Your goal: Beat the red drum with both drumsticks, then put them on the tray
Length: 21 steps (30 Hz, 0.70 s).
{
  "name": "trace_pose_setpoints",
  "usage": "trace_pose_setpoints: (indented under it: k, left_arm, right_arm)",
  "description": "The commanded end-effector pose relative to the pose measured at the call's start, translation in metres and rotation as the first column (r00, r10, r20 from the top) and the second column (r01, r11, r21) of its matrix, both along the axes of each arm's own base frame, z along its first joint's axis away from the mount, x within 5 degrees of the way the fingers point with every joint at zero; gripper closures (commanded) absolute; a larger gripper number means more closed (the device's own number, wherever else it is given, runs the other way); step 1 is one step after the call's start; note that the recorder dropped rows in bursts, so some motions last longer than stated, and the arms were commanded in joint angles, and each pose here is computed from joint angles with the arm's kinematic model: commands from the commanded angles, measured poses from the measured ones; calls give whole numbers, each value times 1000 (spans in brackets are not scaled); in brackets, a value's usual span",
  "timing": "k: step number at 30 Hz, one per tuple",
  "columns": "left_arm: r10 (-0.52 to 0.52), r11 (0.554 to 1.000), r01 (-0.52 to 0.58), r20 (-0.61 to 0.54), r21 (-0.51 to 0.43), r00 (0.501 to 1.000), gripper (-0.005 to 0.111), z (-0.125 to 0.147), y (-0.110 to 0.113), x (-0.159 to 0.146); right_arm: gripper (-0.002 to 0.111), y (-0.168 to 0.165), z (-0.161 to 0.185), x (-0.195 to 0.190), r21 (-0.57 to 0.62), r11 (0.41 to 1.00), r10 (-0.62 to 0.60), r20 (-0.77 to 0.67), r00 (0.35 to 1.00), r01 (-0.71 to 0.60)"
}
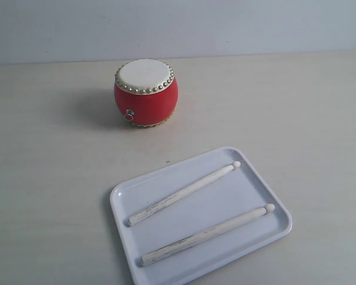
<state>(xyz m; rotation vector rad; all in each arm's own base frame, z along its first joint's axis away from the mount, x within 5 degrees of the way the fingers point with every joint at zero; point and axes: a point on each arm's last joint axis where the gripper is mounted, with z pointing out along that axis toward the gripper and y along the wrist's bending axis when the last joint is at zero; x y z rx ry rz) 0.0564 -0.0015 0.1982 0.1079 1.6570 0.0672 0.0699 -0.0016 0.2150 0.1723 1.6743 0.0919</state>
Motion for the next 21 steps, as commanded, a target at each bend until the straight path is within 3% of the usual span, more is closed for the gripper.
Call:
trace_pose_setpoints:
  k: [1,4,21]
  left_arm:
    - [3,1000,-3,6,-6,1000,107,0,0,0]
    - [3,1000,-3,6,-6,1000,107,0,0,0]
    - [3,1000,-3,6,-6,1000,107,0,0,0]
  right_arm:
    - [108,-6,-4,-6,-51,997,-63,38,997,65]
    - [108,-5,-9,-11,-66,996,-59,106,993,66]
    - [108,-5,-9,-14,-62,996,-61,114,992,68]
